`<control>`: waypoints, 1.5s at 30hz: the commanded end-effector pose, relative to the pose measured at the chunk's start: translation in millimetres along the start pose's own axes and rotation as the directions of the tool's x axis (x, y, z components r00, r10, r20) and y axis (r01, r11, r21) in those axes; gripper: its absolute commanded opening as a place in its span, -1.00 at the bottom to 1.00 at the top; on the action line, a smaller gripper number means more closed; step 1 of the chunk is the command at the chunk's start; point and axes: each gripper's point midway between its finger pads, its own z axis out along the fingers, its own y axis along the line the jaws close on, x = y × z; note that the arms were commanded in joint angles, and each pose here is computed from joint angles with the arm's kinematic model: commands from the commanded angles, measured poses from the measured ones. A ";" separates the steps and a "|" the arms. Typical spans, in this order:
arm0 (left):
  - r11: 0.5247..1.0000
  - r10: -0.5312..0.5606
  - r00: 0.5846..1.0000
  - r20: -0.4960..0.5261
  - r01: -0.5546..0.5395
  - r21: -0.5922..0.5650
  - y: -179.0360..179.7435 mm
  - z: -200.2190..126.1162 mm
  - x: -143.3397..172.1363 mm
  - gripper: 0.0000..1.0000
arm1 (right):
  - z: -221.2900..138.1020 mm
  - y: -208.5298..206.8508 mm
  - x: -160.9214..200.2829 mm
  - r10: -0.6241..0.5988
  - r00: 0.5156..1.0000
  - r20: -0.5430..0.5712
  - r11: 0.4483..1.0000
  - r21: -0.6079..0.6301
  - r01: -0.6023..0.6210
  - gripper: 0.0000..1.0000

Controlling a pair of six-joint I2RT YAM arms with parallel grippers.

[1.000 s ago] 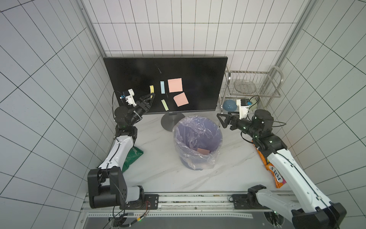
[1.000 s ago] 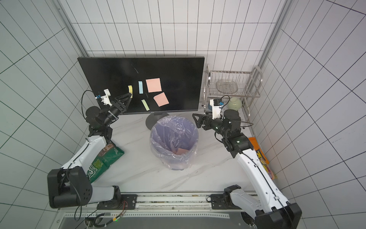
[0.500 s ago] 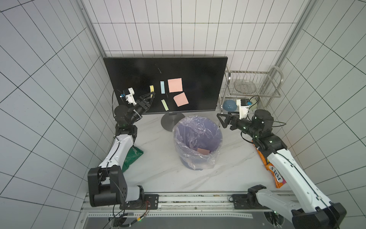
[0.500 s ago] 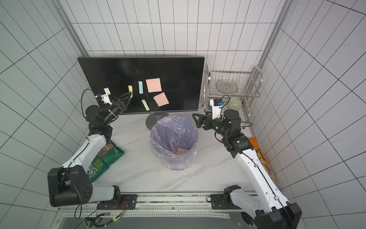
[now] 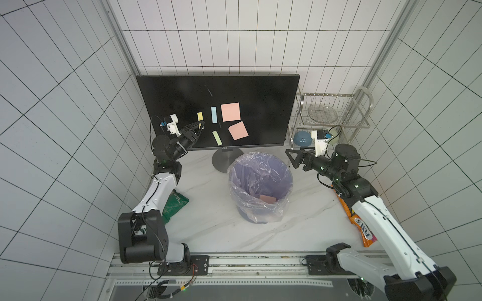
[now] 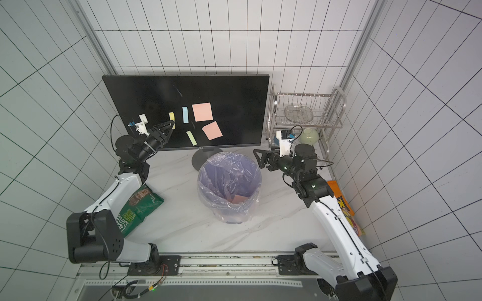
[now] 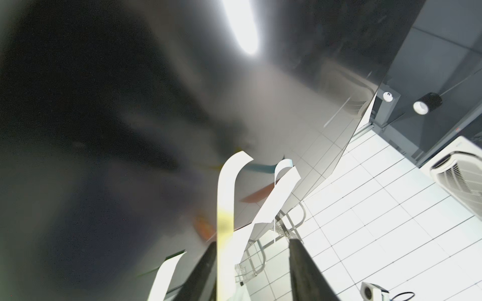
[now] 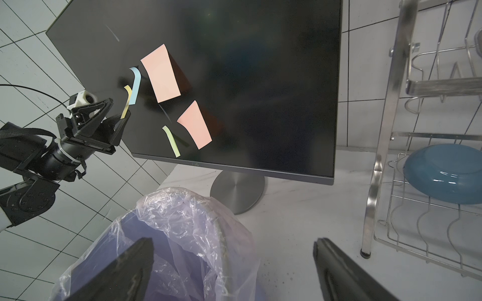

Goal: Remove the sticky note from the monitor
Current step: Tear off the sticky note from the monitor, then place the sticky note in the trash bin.

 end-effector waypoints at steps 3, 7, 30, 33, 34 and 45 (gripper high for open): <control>1.000 0.003 1.000 -0.007 -0.003 0.014 -2.6 4.8 -1.8 -0.74 | -1.8 1.5 -0.2 -0.011 1.000 0.014 1.000 -0.001 0.011 0.97; 1.000 0.008 1.000 -0.015 -0.008 0.018 -3.4 5.4 1.3 -1.00 | -2.4 1.7 -0.5 -0.012 1.000 0.014 1.000 -0.002 0.012 0.97; 0.895 0.413 0.867 -0.278 -0.442 -0.050 -88.1 -31.7 112.2 -1.00 | -2.9 10.5 -11.5 -0.023 0.999 0.032 0.999 -0.033 0.024 0.97; 0.843 0.512 0.789 -0.338 -0.538 0.020 -107.5 -34.0 153.7 -1.00 | -2.5 7.8 -13.4 -0.031 0.999 0.035 0.999 -0.015 0.032 0.97; 0.827 0.532 0.762 -0.369 -0.560 0.037 -110.2 -33.4 167.6 -1.00 | -2.8 6.3 -14.1 -0.036 0.999 0.035 0.999 -0.005 0.036 0.98; 0.715 0.614 0.518 -0.596 -0.684 0.142 -99.6 -12.8 269.7 -0.54 | -14.9 0.9 -17.2 -0.071 0.997 0.034 0.996 0.059 0.069 0.97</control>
